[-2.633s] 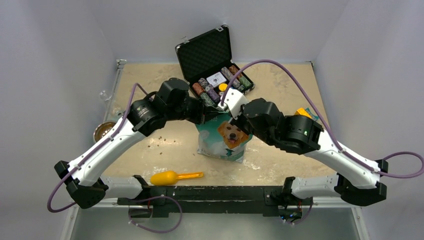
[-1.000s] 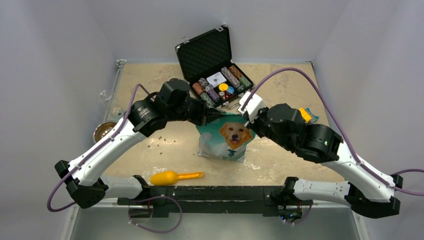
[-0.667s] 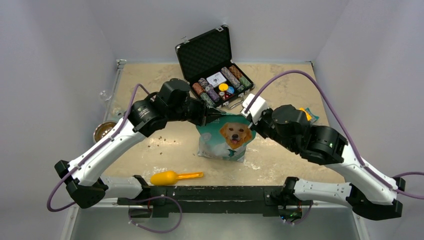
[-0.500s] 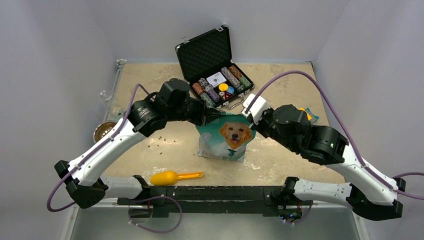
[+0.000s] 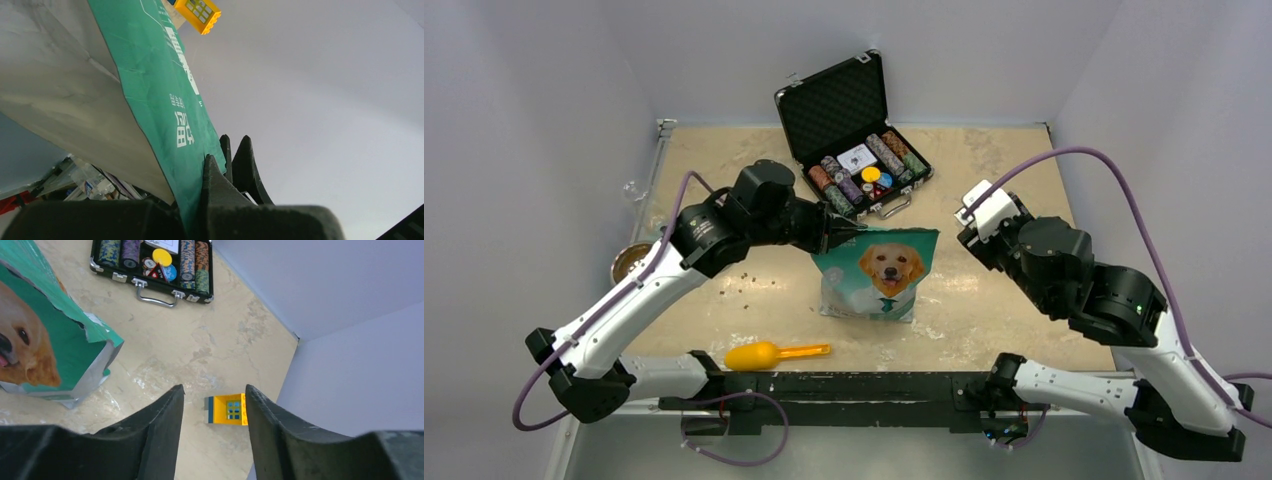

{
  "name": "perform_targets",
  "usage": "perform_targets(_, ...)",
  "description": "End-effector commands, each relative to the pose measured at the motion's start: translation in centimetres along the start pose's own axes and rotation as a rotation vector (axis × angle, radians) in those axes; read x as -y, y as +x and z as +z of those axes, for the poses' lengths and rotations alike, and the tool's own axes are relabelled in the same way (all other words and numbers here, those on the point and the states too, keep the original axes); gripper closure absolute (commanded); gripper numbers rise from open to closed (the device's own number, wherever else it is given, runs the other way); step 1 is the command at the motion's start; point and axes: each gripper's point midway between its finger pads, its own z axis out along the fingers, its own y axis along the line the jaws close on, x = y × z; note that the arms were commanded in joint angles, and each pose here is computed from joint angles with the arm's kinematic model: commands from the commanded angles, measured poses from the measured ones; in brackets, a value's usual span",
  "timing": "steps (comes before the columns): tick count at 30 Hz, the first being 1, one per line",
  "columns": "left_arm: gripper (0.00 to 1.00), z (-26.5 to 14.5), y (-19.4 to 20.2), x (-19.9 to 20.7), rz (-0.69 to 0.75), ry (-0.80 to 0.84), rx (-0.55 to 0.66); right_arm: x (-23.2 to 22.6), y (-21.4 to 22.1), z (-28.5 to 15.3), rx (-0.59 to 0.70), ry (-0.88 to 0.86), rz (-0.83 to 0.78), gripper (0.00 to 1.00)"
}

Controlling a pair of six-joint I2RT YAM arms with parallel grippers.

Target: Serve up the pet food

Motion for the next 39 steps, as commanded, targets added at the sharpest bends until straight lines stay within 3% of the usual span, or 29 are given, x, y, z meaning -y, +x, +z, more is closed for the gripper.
perform_targets(1, 0.84, -3.3, 1.8, 4.1, -0.001, 0.203, -0.067, 1.0, 0.2, -0.7, 0.009, 0.039, 0.032, 0.43)
perform_targets(6, 0.43, -4.6, 2.3, 4.7, 0.037, 0.242, -0.069, 1.5, 0.0, -1.5, 0.026, 0.058, 0.146, 0.34)
perform_targets(10, 0.36, -6.3, 2.8, 5.1, 0.066, 0.267, -0.075, 3.4, -0.7, -2.5, 0.062, 0.141, 0.298, 0.19)
perform_targets(14, 0.34, -9.3, 3.6, 5.6, 0.151, 0.335, -0.075, 5.6, -1.7, -4.1, 0.108, 0.205, 0.44, 0.13)
perform_targets(21, 0.27, -18.4, 2.2, 9.2, 0.58, 0.585, 0.233, 12.4, -4.8, -8.0, 0.204, 0.417, 0.627, 0.09)
perform_targets(23, 0.19, -21.6, 2.0, 10.1, 0.673, 0.662, 0.322, 15.0, -5.6, -9.0, 0.212, 0.546, 0.604, 0.07)
perform_targets(24, 0.12, -23.1, 1.7, 10.5, 0.736, 0.686, 0.384, 16.2, -6.0, -9.3, 0.225, 0.631, 0.631, 0.07)
perform_targets(25, 0.03, -24.9, 1.5, 10.9, 0.812, 0.709, 0.451, 17.8, -6.5, -10.1, 0.205, 0.728, 0.555, 0.06)
perform_targets(29, 0.0, -30.6, -1.9, 10.8, 1.046, 0.631, 0.774, 21.1, -8.4, -12.7, 0.256, 0.885, 0.565, 0.05)
perform_targets(33, 0.0, -34.6, -5.0, 9.6, 1.128, 0.554, 0.999, 18.9, -10.4, -11.2, 0.339, 0.634, 0.569, 0.01)
perform_targets(36, 0.0, -35.9, -6.0, 8.6, 1.165, 0.518, 1.058, 16.2, -11.1, -11.4, 0.415, 0.354, 0.662, 0.01)
perform_targets(39, 0.0, -36.0, -7.0, 7.4, 1.179, 0.454, 1.073, 15.4, -11.1, -11.3, 0.457, 0.308, 0.724, 0.01)
